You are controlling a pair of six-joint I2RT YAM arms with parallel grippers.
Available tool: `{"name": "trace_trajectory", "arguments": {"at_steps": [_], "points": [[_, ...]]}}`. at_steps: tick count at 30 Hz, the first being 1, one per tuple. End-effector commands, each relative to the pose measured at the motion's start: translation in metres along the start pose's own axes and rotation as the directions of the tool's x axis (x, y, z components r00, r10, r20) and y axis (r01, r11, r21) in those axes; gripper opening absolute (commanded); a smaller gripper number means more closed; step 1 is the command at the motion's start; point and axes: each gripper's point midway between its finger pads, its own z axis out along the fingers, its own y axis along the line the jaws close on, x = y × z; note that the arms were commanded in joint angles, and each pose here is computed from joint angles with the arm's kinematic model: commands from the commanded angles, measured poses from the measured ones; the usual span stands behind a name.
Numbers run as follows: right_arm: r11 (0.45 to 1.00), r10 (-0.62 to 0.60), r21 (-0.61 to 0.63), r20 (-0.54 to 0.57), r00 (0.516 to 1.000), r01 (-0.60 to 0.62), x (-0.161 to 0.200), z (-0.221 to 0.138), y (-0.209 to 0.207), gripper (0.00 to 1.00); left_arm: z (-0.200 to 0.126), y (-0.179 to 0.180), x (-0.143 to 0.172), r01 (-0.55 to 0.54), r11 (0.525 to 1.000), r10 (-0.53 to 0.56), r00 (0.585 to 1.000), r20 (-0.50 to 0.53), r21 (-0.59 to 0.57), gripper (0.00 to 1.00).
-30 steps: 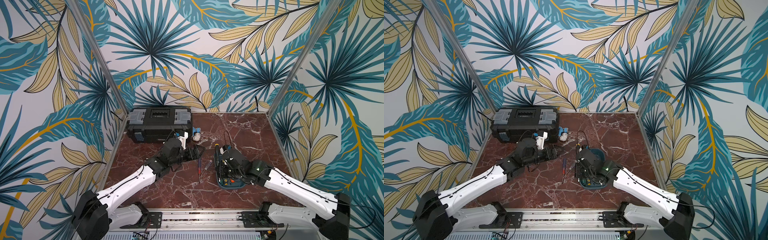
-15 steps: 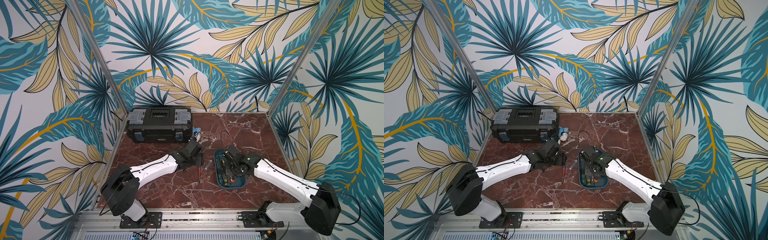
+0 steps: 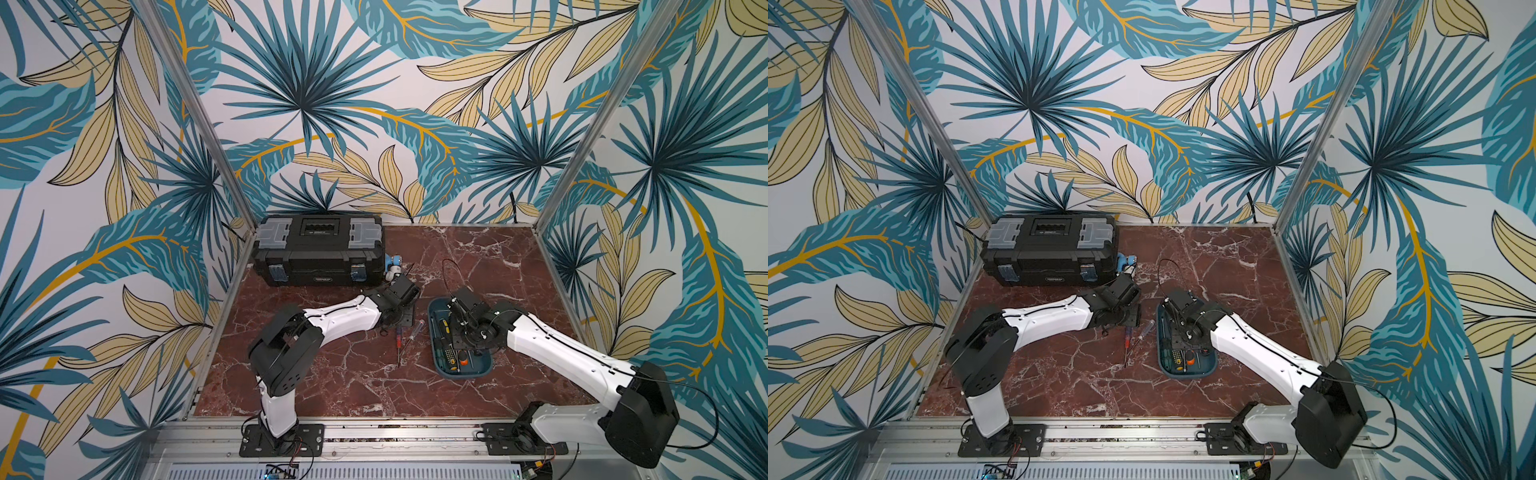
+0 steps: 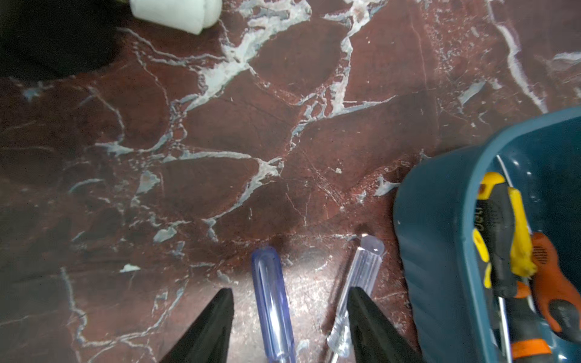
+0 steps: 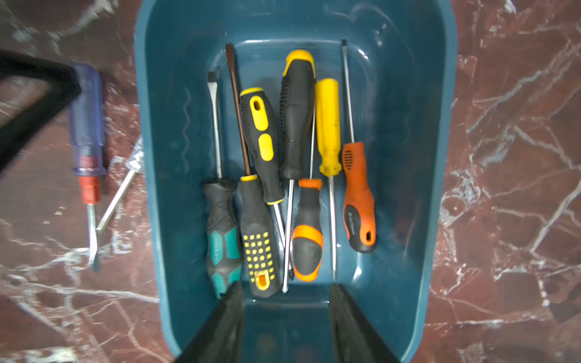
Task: Put the screwdriver on the desktop into the storage box
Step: Place the screwdriver in the storage box, then pick up the screwdriver from the center of the board.
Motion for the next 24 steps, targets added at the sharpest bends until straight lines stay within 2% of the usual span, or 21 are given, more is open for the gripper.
{"name": "trace_trajectory", "arguments": {"at_steps": [1,8,16,24], "points": [[0.999,0.02,-0.031,0.011,1.0,-0.019,0.003,-0.017,-0.001,0.41,0.004,0.006,0.0,-0.022,0.997,0.02,0.999,-0.027,-0.07,0.57],[0.992,0.063,-0.109,0.032,0.998,-0.059,0.002,-0.033,0.006,0.28,0.023,0.013,0.016,-0.043,0.992,0.033,0.995,-0.091,-0.117,0.51],[0.978,0.084,-0.194,0.053,0.995,-0.072,0.001,-0.045,0.017,0.22,0.026,0.027,0.022,-0.051,0.982,0.03,0.993,-0.113,-0.182,0.26],[0.968,0.102,-0.235,0.064,0.993,-0.084,0.0,-0.05,0.023,0.19,0.004,0.05,0.02,-0.077,0.954,0.05,0.994,-0.101,-0.291,0.04]]}}
